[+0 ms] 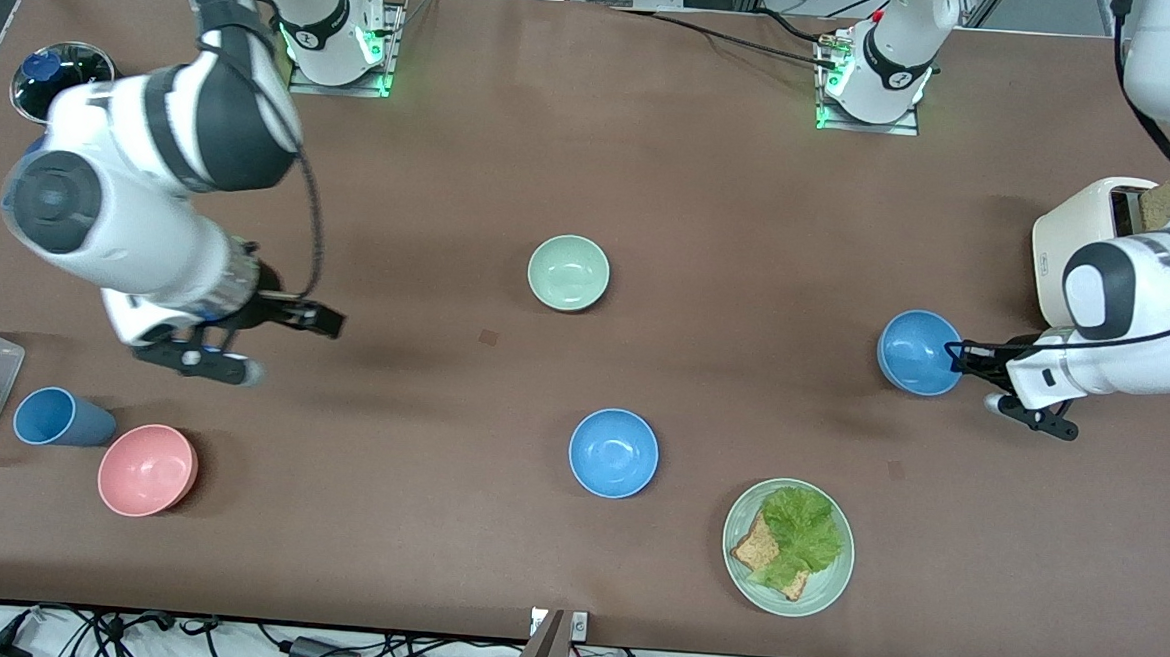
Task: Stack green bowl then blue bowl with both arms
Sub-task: 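Release the green bowl and withdraw the right gripper while the left gripper lifts, then carry the blue bowl over the green bowl with the left gripper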
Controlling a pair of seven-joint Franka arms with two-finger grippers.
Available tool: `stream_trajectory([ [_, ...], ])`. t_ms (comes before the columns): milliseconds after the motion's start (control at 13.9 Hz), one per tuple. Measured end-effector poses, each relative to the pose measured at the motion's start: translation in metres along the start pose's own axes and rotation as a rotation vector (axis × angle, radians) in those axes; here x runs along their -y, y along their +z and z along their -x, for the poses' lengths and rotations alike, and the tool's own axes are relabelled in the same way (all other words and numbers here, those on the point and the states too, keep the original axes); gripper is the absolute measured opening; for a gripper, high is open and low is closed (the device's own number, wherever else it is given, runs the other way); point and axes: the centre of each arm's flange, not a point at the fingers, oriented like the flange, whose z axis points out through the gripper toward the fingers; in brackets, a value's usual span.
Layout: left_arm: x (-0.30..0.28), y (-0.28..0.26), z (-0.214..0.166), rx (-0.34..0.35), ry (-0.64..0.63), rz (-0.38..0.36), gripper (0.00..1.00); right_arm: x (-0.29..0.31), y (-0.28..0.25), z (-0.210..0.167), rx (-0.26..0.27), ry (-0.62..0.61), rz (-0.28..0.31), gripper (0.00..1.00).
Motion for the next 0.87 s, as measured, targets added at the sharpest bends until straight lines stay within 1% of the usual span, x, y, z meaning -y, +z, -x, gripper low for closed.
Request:
stream_trajectory([
  [144, -0.057, -0.026, -0.007, 0.017, -0.065, 0.024, 0.04, -0.027, -0.021, -0.007, -0.033, 0.037, -0.004, 1.00],
  [289, -0.133, -0.042, -0.016, 0.018, -0.162, 0.026, 0.04, -0.049, -0.040, -0.011, -0.063, 0.041, -0.013, 1.00],
  [433, -0.206, -0.045, -0.019, 0.020, -0.256, 0.024, 0.04, -0.077, -0.063, -0.014, -0.093, 0.042, -0.033, 1.00],
  [577, -0.260, -0.039, -0.019, 0.034, -0.336, 0.027, 0.04, -0.116, -0.088, -0.018, -0.122, 0.044, -0.058, 1.00],
  [649, -0.286, -0.036, -0.017, 0.039, -0.381, 0.028, 0.04, -0.138, -0.099, -0.019, -0.140, 0.028, -0.055, 1.00],
  [722, -0.313, -0.034, -0.016, 0.037, -0.424, 0.032, 0.04, -0.159, -0.110, -0.019, -0.160, 0.002, -0.038, 1.00],
  [866, -0.364, -0.027, -0.011, 0.006, -0.509, 0.053, 0.04, -0.187, -0.124, -0.019, -0.187, -0.047, 0.002, 1.00],
])
